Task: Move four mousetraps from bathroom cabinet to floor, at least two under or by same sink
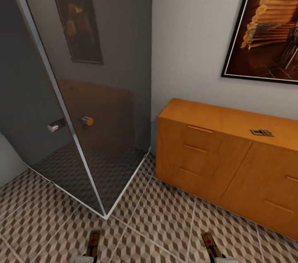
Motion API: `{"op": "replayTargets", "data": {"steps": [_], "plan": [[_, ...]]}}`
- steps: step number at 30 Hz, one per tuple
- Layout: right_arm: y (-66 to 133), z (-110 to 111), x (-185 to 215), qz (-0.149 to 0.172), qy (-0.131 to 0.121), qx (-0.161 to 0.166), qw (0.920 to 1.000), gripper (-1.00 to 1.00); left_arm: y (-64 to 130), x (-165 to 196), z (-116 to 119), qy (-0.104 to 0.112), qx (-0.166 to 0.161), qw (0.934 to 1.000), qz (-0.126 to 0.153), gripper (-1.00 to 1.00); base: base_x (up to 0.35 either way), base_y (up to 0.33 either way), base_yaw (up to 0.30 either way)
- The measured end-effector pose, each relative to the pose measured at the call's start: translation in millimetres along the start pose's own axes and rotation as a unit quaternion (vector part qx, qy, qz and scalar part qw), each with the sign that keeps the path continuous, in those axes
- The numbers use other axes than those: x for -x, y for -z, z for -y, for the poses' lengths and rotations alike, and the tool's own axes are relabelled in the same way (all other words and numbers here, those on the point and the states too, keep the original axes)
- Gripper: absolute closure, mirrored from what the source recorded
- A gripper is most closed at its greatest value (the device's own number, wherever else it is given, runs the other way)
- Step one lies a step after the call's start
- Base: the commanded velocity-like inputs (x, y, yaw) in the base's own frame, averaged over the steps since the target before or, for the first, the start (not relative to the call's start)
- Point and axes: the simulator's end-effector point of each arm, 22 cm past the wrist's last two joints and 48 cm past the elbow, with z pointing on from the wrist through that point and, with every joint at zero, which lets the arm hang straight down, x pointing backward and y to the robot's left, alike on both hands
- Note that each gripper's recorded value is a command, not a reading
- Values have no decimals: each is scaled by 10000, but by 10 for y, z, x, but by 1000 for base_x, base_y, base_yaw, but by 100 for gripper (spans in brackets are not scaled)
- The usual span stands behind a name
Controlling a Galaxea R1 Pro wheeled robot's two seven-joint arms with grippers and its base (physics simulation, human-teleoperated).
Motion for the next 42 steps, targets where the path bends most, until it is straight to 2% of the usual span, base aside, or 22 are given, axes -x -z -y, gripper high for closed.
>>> {"op": "replayTargets", "data": {"steps": [11, 42], "plan": [[0, 0, 0, 0, 0, 1, 10000, 100, 0, -1, 9, 5, -4, 10000, 0, 100, -227, 81, 282], [2, -5, -9, -13, 6, 7, 10000, 100, 1, -9, 46, 21, -23, 10000, -5, 100, -23, 2, 282]]}}
